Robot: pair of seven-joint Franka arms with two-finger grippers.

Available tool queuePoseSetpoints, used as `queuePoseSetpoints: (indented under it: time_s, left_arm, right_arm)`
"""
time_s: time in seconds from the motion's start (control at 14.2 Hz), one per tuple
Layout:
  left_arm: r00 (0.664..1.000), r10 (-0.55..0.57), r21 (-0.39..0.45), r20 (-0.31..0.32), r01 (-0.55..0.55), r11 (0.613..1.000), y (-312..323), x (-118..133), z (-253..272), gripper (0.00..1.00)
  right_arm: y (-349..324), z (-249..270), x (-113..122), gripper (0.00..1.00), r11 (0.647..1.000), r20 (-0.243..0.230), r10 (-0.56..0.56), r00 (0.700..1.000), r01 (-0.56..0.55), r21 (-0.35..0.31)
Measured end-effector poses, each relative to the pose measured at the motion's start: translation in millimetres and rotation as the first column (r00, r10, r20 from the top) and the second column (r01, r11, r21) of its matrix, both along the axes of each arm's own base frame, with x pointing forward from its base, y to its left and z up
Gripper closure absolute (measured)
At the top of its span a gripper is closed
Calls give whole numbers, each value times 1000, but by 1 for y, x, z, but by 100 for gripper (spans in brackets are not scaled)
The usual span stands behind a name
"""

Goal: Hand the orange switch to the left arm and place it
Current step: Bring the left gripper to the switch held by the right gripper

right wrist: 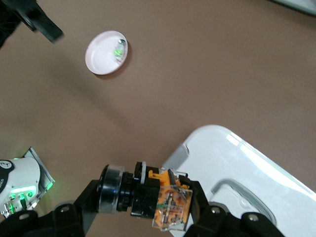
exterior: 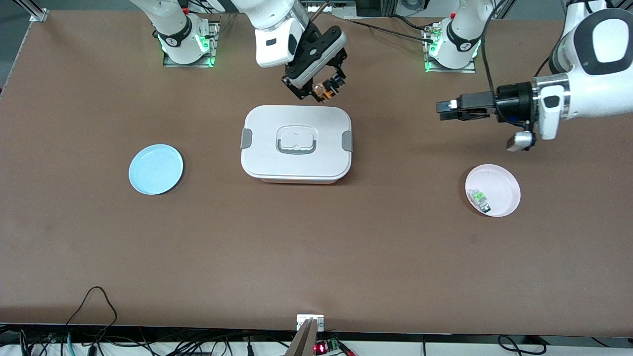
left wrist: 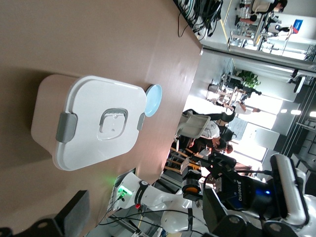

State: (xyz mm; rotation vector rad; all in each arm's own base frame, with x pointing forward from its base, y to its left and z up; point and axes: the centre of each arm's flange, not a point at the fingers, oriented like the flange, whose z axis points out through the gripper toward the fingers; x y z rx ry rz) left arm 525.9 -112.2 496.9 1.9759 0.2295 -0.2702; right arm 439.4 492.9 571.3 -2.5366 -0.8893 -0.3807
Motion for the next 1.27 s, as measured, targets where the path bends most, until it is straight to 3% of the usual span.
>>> queuePoseSetpoints:
  time_s: [0.21, 0.49, 0.84, 1.27]
  left_arm:
    - [998, -62, 5, 1, 62, 998, -35, -8, 0, 1]
    - [998, -66, 7, 15, 66, 998, -41, -8, 12, 5]
    - [1000, -13, -35, -9, 12, 999, -42, -1, 37, 9]
    - [999, 27, -18, -45, -28, 999, -69, -1, 38, 9]
  right_arm:
    - [14, 0, 4, 23, 995, 70, 30, 997, -36, 94]
    - [32, -1, 4, 23, 979, 124, 18, 992, -43, 201]
    - [40, -1, 3, 23, 964, 161, 7, 987, -49, 260]
    - [43, 1, 0, 23, 963, 169, 14, 986, -59, 265]
